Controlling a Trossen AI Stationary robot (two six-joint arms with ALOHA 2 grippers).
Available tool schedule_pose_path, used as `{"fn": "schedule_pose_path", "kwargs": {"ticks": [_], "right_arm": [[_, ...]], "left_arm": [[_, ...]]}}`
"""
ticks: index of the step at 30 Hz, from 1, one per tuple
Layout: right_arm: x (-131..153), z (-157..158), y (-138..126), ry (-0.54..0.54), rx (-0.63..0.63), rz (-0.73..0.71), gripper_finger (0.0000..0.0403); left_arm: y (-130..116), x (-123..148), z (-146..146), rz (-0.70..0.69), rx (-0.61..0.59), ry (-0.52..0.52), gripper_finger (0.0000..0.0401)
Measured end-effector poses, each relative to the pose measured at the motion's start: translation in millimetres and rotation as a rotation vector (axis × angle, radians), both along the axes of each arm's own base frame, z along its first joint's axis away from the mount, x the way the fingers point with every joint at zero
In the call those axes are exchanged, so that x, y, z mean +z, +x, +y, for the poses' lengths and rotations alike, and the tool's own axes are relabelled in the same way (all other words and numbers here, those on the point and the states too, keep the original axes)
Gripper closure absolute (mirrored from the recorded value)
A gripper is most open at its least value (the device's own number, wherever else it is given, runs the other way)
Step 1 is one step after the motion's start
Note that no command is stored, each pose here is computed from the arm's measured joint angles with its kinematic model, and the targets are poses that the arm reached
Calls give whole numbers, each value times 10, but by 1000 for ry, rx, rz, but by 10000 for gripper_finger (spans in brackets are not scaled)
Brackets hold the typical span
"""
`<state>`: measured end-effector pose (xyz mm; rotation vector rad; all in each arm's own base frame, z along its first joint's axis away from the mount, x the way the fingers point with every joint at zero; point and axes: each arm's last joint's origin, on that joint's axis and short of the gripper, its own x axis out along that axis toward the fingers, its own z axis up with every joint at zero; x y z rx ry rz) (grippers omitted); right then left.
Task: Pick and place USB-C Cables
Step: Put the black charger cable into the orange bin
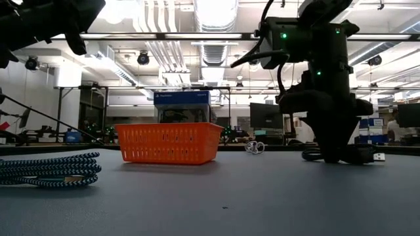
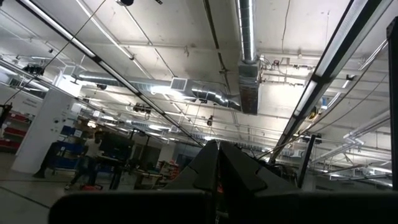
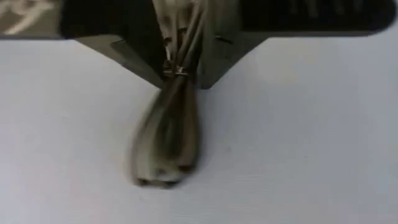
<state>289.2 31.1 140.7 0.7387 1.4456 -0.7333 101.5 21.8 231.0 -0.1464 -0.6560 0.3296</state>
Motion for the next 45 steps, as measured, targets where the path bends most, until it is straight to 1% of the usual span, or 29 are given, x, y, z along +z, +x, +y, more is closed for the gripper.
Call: {"fn": "schedule_pose_path", "kwargs": {"ticks": [2,4,11,15,20,24,28,34,42,45], "right_arm": [[12,1,-8,-1,3,0,360],[29,-2,-14,-4,6,-3,374],[168,-7,-42,-10,14,-55,368],[294,-1,-63,-75,21,-117,365],[449,32,-33,-171,30,-257,363],[522,63,69,-223,68,-396,362],[586,83,199,-224,114,-540,361],[669,72,327,-188,133,-690,361],[853,96,511,-231,208,-953,360],[913,75,552,-248,216,-1023,360]], "left_arm": [[0,0,0,0,0,0,401],[4,-3,1,4,0,0,401],[16,-12,2,15,0,-2,401],[14,-10,2,11,0,-1,401],[15,-11,2,13,0,-2,401],[19,-14,3,16,1,-2,401],[23,-17,3,19,0,-2,401],[19,-13,3,15,0,-2,401],[22,-15,3,17,0,-2,401],[22,-15,3,17,0,-2,401]]}}
